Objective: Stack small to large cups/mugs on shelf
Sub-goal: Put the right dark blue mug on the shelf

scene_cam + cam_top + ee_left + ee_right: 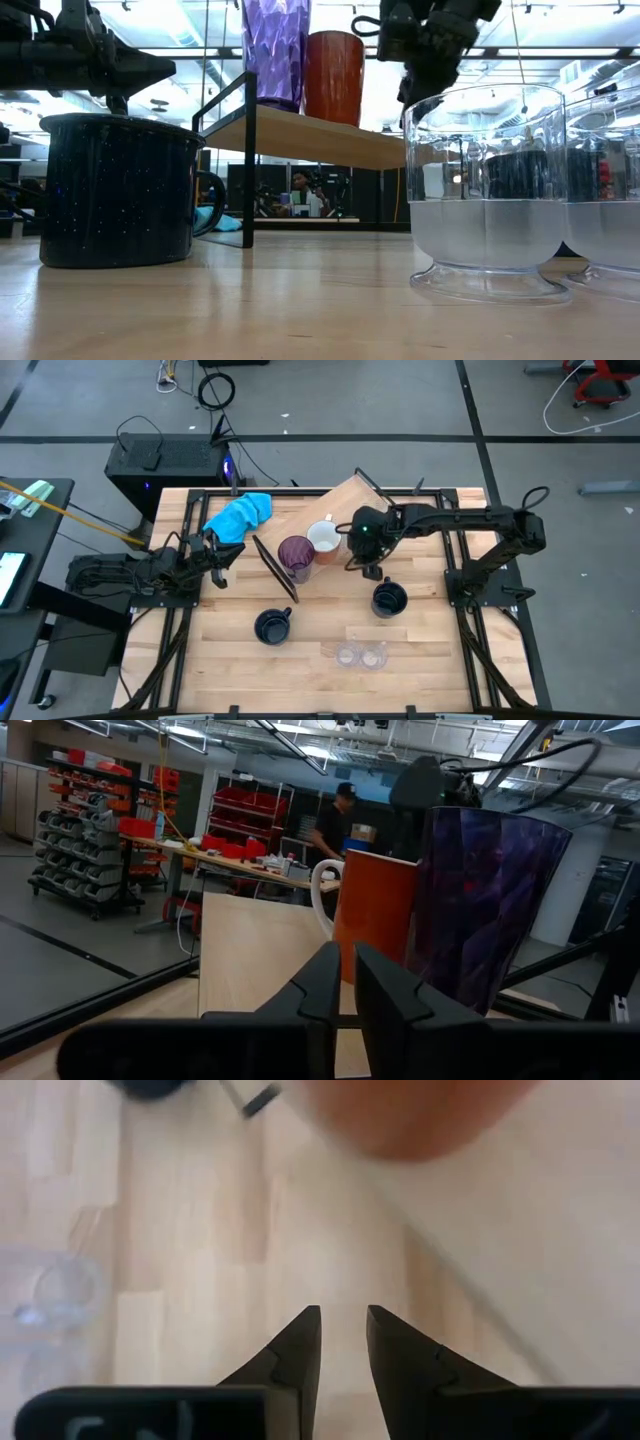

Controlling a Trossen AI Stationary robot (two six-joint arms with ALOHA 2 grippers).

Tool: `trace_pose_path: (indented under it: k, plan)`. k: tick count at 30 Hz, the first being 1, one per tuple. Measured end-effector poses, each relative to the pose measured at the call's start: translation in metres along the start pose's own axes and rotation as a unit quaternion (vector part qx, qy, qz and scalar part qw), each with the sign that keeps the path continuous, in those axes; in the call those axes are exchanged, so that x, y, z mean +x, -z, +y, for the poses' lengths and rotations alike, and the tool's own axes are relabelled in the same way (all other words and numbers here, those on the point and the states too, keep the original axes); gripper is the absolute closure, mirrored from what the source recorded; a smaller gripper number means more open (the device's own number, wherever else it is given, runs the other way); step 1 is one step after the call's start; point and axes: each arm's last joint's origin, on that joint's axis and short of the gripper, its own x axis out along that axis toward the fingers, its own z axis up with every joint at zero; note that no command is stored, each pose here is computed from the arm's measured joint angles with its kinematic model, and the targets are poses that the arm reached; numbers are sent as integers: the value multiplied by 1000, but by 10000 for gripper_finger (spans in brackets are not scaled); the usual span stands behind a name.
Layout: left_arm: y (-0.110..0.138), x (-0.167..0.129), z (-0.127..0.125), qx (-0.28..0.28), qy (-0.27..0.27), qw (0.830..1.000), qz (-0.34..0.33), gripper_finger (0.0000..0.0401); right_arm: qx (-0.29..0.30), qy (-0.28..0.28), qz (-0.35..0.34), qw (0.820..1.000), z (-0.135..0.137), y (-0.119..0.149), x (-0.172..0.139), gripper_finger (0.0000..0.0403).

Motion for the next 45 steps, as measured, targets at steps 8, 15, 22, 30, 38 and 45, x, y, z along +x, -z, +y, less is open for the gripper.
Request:
trace_pose_path:
  k: [8,15,22,30,38,45]
  plan:
    - [0,0,0,0,0,1000,0,370,-26,-28,38,999,45,6,6,296]
    - [0,0,0,0,0,1000,0,372,14,-30,87,996,75,26,18,259]
    - [0,0,0,0,0,1000,0,363,25,-30,110,993,98,38,23,208]
    - [0,0,0,0,0,1000,0,370,44,15,152,987,107,56,29,183]
    - [0,0,0,0,0,1000,0,368,52,24,177,983,110,71,37,187]
    - [0,0,0,0,0,1000,0,361,57,39,192,979,106,82,44,201]
